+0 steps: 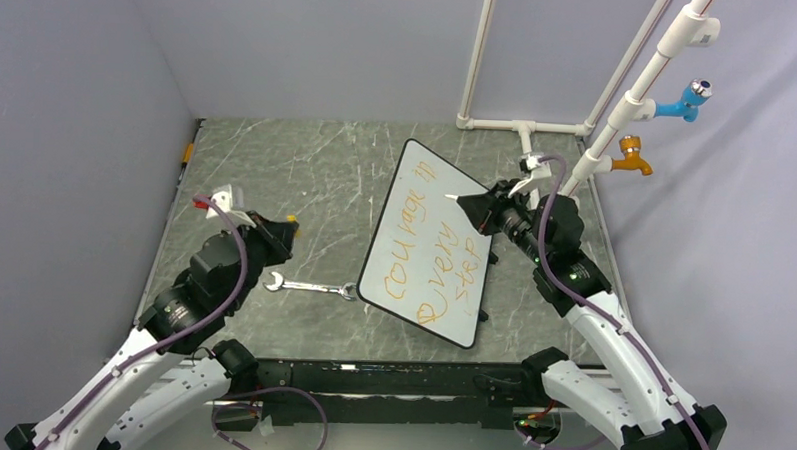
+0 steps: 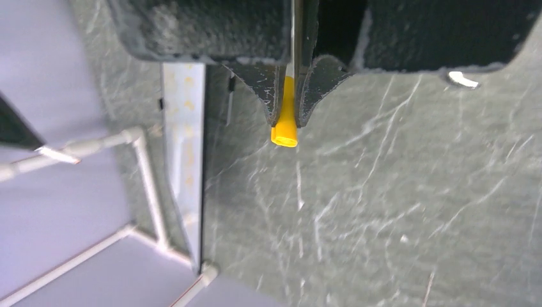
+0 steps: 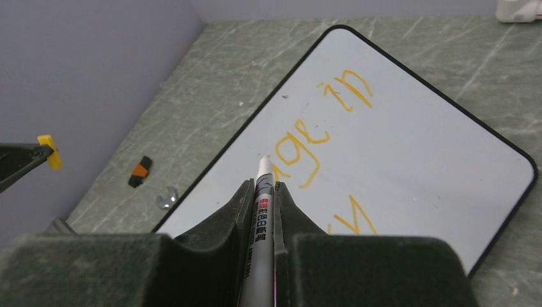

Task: Write a sentence on the whiteboard
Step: Insert the whiteboard marker without the cap into the pen cap.

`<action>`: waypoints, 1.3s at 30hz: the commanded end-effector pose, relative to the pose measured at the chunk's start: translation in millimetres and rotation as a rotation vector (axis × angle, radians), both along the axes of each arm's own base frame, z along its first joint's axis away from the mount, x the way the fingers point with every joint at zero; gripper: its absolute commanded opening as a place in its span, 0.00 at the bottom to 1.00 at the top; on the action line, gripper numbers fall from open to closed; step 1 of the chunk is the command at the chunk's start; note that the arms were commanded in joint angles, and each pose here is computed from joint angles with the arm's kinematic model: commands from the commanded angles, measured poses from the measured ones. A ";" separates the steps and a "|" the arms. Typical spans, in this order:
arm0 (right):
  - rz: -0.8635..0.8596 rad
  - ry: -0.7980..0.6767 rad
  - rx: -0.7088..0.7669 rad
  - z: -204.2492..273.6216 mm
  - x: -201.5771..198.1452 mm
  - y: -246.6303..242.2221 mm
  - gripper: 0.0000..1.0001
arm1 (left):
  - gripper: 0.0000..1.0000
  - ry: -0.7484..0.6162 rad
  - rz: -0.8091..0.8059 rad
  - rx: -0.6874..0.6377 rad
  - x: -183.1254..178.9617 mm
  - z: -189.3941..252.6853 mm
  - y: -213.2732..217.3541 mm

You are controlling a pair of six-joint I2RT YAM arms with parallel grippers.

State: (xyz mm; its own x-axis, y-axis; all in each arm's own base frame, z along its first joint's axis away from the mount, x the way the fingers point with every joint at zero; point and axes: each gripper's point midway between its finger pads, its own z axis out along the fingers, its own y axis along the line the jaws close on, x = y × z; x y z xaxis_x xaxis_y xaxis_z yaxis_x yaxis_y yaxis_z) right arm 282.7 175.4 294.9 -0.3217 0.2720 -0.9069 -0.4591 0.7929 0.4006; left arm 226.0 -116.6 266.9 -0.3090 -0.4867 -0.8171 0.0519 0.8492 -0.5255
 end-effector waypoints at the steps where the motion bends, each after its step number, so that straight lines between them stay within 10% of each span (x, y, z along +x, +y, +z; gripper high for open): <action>1: 0.083 -0.125 0.140 55.2 -5.2 15.7 0.00 | 0.00 -0.141 0.055 -0.173 11.1 60.3 -0.5; 22: 0.445 -0.474 0.301 99.5 -55.3 53.1 0.00 | 0.00 -0.252 -0.152 -0.831 29.9 161.2 -72.2; 39: 0.514 -0.626 0.266 130.2 -62.5 84.7 0.00 | 0.00 -0.067 -0.252 -1.157 45.0 158.3 -114.4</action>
State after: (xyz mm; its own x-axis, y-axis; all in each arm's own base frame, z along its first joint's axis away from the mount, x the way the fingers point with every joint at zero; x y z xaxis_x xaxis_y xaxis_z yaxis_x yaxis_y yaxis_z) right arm 233.7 254.2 384.8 -0.0698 0.4403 -0.8951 -0.9087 0.3422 0.2392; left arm 276.0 -224.6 402.7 -0.4098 -0.9079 -0.0881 0.2080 0.0010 -0.9781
